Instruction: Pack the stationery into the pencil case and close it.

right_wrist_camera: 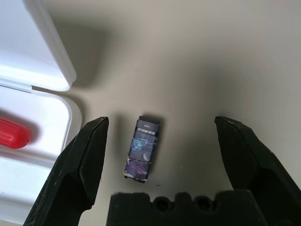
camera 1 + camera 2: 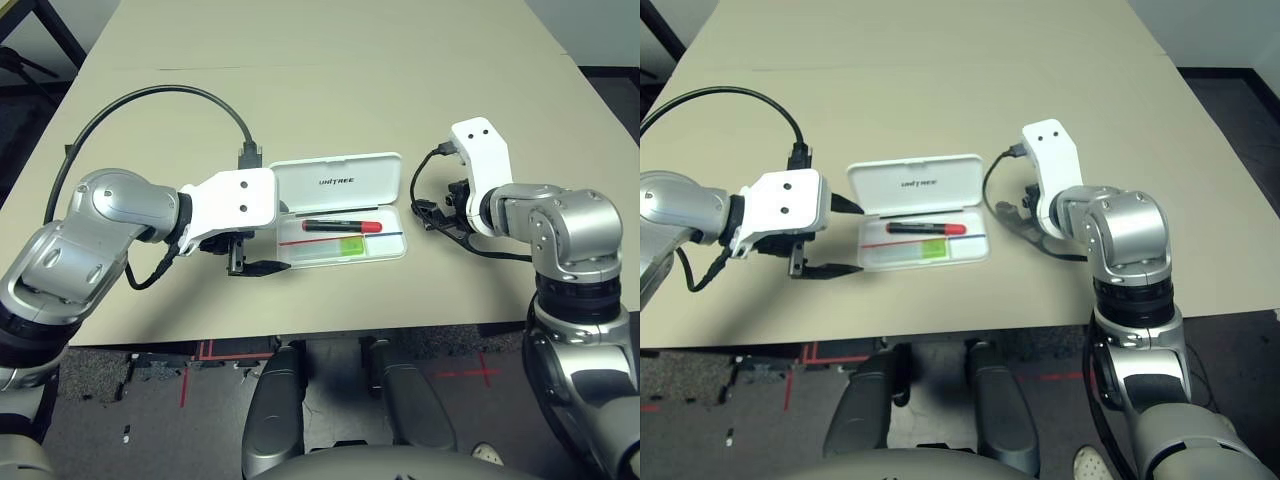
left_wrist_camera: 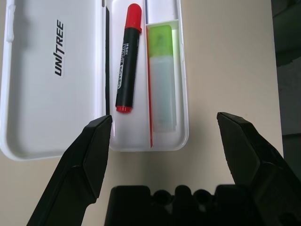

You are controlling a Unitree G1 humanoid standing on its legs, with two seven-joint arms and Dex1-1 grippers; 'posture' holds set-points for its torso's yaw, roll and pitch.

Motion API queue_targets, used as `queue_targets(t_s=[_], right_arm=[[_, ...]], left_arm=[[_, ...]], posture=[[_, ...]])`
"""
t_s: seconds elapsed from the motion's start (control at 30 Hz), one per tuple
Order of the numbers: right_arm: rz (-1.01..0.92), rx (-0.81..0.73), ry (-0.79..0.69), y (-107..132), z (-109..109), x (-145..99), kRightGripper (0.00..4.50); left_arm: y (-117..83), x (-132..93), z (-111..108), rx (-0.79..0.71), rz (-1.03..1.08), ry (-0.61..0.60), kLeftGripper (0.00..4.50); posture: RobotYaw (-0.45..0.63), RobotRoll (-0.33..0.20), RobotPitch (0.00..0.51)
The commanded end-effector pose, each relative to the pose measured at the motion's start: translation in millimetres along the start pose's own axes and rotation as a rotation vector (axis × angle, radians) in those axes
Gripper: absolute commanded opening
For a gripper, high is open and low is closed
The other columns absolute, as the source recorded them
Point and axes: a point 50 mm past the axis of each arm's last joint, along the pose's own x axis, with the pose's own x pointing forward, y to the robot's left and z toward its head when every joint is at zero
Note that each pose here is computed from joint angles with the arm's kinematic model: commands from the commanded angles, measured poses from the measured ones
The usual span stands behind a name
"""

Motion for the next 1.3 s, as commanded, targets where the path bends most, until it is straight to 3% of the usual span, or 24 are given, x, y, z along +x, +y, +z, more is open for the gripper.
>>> queue_targets(t_s=[0.03, 0.77, 0.9, 1.2, 1.3], right_arm=[[-0.02, 0.013, 0.029, 1.1, -8.6, 1.2, 4.5], [-0.021, 0.06, 0.106, 14.3, -32.6, 14.6, 4.5], [-0.023, 0.059, 0.103, 13.5, -32.5, 13.7, 3.58], [-0.005, 0.024, 0.118, 6.9, -30.8, 10.5, 0.35], [0.015, -0.004, 0.121, 2.4, -26.9, 7.1, 0.33]], left_arm=[[-4.2, -0.9, 1.4, -0.001, -0.005, -0.002, 4.48], [-6.6, 3.0, 3.6, -0.011, 0.002, -0.011, 4.48], [-6.8, 3.2, 3.7, -0.013, 0.003, -0.013, 4.5], [-7.1, 3.6, 4.2, 0.011, -0.025, -0.005, 4.5], [-7.3, 3.3, 4.1, 0.01, -0.027, -0.004, 4.5]], posture=[[0.11, 0.0, 0.241], [0.12, 0.0, 0.235], [0.12, 0.0, 0.234], [0.13, 0.0, 0.237], [0.13, 0.0, 0.237]])
